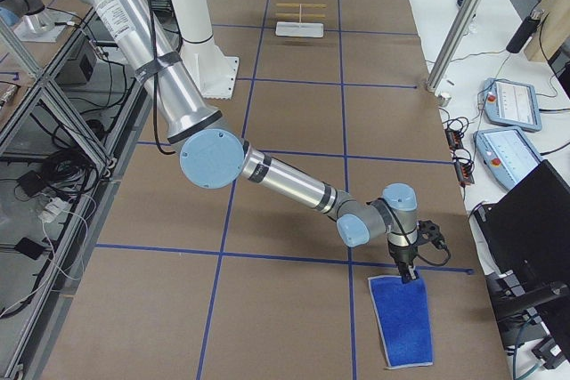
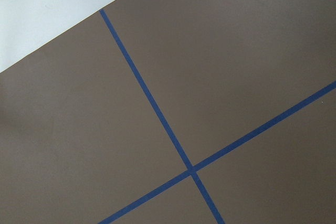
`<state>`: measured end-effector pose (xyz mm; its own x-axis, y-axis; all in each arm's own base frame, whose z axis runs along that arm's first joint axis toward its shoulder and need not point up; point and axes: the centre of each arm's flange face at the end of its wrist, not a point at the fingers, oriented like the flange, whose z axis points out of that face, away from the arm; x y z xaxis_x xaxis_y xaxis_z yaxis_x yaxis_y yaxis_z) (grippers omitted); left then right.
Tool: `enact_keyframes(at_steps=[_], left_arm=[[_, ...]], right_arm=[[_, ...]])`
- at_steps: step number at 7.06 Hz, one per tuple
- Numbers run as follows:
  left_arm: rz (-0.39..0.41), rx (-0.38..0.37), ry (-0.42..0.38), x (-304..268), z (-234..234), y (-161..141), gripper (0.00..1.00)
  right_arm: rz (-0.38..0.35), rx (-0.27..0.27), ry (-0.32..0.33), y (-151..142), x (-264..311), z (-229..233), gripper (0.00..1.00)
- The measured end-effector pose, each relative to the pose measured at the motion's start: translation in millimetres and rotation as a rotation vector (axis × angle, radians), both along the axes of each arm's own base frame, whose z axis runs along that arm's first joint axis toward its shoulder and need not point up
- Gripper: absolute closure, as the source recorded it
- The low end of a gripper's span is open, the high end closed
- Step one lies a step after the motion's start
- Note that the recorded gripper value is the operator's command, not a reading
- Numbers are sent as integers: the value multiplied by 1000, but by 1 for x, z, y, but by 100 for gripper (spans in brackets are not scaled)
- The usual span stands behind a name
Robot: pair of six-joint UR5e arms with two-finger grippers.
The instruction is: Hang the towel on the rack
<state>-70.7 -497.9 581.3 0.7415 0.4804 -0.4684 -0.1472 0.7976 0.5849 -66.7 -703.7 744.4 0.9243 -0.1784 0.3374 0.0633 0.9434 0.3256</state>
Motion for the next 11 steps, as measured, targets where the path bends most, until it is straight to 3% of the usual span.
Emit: enact_keyframes(at_steps=[2, 4, 7, 9, 11], left_arm=[[0, -1, 0, 0, 0, 1, 1], [-1, -2, 0, 0, 0, 1, 1], [-2, -2, 1, 0, 0, 0, 1], [-32, -16, 21, 0, -9, -3, 1], [-74, -50, 109, 5, -33, -13, 2]], right_arm=[[14, 30, -108, -2, 37, -29, 100], [-8, 97, -184, 8, 61, -60, 100], [-139, 280, -197, 25, 63, -120, 100], [-217, 413, -248, 38, 51, -183, 100], [-312, 553, -309, 54, 18, -262, 100]])
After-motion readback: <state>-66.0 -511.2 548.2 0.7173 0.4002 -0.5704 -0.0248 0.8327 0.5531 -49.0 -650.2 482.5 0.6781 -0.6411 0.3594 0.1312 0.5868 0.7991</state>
